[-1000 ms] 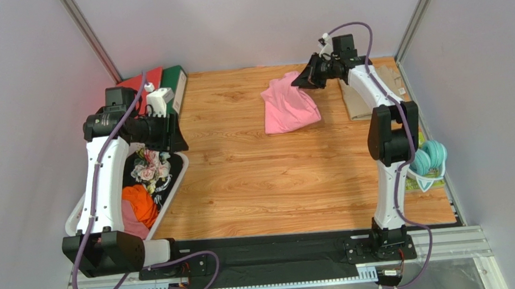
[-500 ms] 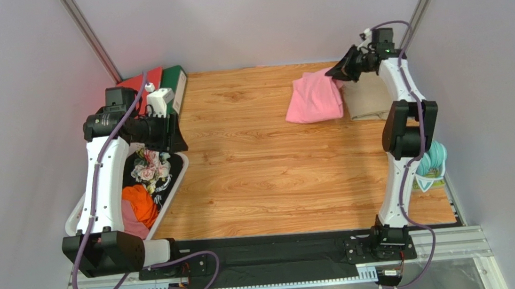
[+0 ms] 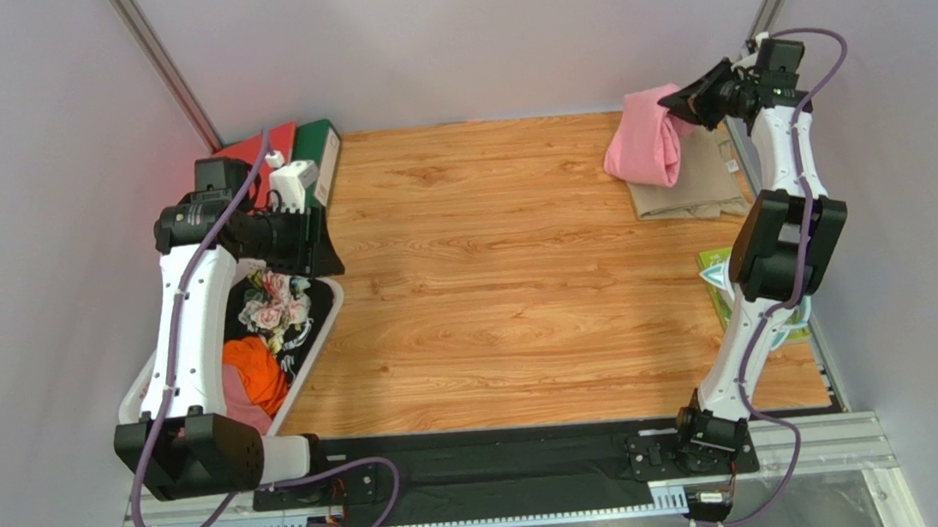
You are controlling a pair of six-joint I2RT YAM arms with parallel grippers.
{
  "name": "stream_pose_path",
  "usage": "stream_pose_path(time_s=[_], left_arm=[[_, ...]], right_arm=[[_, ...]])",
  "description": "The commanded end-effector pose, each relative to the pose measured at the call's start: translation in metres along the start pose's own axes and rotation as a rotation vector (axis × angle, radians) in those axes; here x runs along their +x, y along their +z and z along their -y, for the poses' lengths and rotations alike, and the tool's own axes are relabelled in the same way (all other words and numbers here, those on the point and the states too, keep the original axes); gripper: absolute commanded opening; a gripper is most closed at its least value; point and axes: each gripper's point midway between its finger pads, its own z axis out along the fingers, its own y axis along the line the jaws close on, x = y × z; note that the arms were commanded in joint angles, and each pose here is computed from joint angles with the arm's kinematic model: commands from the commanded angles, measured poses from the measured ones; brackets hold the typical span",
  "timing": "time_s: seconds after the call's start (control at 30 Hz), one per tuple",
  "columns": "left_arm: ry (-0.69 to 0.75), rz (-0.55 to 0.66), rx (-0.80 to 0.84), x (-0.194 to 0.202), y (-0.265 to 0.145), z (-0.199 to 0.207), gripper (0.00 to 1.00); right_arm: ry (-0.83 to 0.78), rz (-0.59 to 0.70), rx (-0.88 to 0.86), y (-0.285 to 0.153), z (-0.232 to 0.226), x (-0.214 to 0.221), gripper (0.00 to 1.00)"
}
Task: Fold and stack the t-shirts
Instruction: Put the neatly folded tshirt into the corner of the board with the right arm
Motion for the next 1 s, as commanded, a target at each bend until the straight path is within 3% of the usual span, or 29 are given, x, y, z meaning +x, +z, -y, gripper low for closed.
stream_pose_path(time_s=[0.0,0.33,0.47,0.6,0.8,0.97], left_arm=[[0.038,0.044,0.008,-0.010,-0.008,0.004,0.56],[0.031,0.031,0.022,-0.011,-0.002,0.002,0.56],[0.034,0.031,0.023,-0.010,-0.001,0.002,0.56],[0.028,0.028,0.030,-0.008,0.001,0.001,0.56],[0.022,0.030,0.057,-0.007,0.001,0.007,0.56],[0.021,0.055,0.075,-0.016,-0.003,0.012,0.56]], right_arm=[[0.006,0.052,0.050,-0.005,0.003,0.000,0.00],[0.006,0.148,0.089,-0.016,0.000,-0.043,0.00],[-0.031,0.275,0.224,-0.039,0.018,-0.063,0.00],[0.001,0.310,0.349,-0.055,0.051,-0.045,0.00],[0.110,0.153,0.542,-0.047,0.123,0.017,0.00],[0.175,0.000,0.643,-0.051,0.146,0.052,0.02]])
